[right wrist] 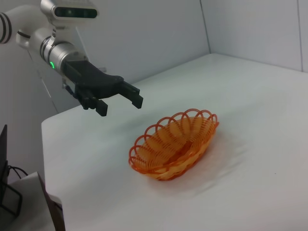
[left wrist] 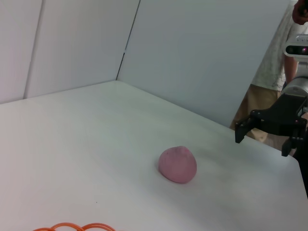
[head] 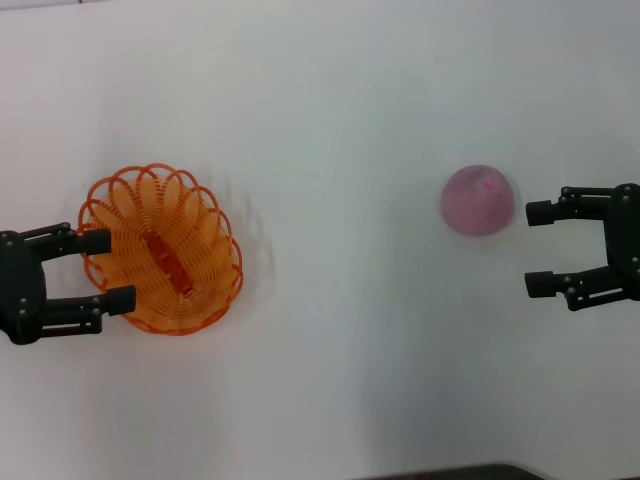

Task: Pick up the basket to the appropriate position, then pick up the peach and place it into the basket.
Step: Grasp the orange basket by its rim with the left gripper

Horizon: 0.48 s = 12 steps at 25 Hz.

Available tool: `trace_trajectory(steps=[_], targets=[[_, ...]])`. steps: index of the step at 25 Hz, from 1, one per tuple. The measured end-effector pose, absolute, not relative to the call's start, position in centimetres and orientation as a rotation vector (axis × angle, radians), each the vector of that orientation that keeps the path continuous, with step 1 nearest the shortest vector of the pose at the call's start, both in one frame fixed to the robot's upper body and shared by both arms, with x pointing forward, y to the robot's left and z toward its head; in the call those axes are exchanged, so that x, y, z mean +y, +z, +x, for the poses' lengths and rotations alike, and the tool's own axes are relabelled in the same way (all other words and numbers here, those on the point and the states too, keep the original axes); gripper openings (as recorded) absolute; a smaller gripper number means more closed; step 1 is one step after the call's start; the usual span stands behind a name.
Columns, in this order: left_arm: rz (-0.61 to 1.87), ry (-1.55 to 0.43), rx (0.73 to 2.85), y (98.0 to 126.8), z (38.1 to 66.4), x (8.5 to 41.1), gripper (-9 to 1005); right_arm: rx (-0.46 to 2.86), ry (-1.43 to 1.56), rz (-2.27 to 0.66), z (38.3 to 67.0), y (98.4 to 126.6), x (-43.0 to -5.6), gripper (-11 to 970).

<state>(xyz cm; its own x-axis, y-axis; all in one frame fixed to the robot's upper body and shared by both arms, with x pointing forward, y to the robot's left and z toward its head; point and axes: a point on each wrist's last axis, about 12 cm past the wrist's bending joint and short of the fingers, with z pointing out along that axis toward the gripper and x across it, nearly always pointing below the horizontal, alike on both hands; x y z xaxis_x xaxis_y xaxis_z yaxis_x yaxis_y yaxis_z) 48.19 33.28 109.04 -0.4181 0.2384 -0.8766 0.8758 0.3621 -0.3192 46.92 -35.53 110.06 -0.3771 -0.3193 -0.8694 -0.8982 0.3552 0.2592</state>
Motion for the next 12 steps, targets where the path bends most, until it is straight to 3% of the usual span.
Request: trace_trajectory(steps=[12], targets=[[0.980,-1.076,1.858,109.21,48.12,33.21,851,1.882,1.002,-1.061,47.24,110.16,-35.25,942]])
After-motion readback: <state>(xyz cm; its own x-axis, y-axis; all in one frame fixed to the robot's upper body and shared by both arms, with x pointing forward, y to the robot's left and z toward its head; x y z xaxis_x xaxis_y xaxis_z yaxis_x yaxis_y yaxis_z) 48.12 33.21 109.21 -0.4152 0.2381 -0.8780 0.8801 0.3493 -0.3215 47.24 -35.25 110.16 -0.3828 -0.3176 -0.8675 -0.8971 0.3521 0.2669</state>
